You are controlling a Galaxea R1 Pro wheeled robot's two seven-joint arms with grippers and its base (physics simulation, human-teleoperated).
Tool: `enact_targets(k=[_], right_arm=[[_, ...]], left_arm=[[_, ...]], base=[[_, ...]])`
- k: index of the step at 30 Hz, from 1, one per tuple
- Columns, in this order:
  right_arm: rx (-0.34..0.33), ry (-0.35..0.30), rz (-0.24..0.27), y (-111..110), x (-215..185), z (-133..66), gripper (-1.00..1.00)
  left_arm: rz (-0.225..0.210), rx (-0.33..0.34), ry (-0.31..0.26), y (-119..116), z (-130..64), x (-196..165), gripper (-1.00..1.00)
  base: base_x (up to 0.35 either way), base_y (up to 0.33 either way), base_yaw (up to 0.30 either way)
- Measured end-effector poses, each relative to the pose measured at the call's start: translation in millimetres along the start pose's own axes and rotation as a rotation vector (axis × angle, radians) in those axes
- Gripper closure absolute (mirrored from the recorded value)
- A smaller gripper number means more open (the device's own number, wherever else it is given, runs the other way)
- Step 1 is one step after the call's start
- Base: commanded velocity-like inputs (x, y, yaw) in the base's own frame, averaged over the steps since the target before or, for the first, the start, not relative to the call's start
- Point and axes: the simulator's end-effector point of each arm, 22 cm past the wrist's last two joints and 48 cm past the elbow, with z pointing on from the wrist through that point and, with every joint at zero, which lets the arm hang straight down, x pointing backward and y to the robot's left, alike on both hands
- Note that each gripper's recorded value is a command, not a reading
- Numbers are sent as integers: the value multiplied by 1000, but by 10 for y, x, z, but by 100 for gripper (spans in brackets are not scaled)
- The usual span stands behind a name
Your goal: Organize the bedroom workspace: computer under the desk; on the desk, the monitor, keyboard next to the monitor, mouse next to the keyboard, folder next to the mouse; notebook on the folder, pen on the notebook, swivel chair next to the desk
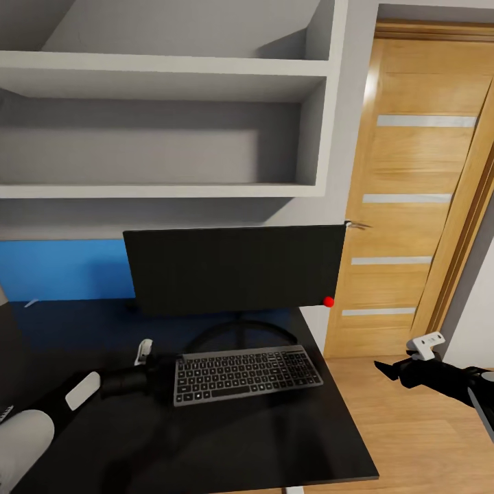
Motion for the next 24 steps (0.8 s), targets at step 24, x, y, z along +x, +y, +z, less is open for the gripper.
enact_targets(k=[24], right_arm=[[2, -1, 0, -12, -4, -6, -100]], left_arm=[[78, -40, -119, 44, -9, -293, -100]], base=[[0, 0, 0]])
